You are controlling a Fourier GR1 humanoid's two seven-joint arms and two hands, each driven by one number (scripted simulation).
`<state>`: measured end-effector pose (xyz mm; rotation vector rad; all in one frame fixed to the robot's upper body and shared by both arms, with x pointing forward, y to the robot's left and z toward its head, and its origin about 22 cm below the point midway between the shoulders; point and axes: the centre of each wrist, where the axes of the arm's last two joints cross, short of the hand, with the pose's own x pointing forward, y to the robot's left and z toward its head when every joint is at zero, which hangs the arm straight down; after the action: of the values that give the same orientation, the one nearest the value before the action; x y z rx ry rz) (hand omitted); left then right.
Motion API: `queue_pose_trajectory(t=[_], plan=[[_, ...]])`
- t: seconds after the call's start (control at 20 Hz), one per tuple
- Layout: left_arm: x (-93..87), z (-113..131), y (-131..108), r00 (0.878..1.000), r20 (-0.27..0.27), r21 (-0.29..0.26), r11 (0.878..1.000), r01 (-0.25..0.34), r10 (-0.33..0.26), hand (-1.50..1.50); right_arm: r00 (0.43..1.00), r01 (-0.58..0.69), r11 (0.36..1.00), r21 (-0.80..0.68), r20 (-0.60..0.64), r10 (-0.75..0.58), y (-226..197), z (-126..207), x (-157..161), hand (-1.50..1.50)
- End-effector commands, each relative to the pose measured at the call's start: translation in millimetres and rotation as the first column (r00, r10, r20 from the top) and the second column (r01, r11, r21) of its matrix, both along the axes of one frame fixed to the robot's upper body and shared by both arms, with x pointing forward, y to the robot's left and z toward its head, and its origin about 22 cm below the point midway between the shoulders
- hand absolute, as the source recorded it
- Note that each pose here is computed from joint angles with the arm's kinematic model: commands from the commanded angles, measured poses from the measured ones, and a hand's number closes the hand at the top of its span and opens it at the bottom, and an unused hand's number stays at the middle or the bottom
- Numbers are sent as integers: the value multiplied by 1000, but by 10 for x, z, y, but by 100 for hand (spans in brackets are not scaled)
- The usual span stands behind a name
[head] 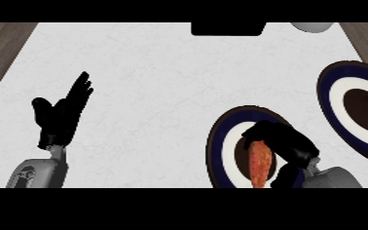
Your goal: Pick the sweet potato from the plate and place it in the plate
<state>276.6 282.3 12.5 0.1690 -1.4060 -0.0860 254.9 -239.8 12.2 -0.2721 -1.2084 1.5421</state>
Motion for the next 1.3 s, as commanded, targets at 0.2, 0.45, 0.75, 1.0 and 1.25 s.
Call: queue_pose_trajectory(t=[0.2,0.45,0.75,1.0,1.25], plan=[[128,89,-62,1000,2,-9,1000,-11,11,0,999,-40,995,87,-20,41,192,-155,-267,150],[47,130,57,1000,4,12,1000,5,-5,0,853,506,826,250,1,-523,15,211,416,150],[80,139,-38,999,18,6,1000,28,-28,0,457,813,472,341,129,-880,-122,860,972,150],[14,5,0,999,-7,-2,999,36,-36,0,146,813,313,491,349,-926,-103,1408,1184,150],[90,133,18,1000,-1,-6,1000,13,-13,0,-161,784,201,588,504,-849,-221,1554,1170,150]])
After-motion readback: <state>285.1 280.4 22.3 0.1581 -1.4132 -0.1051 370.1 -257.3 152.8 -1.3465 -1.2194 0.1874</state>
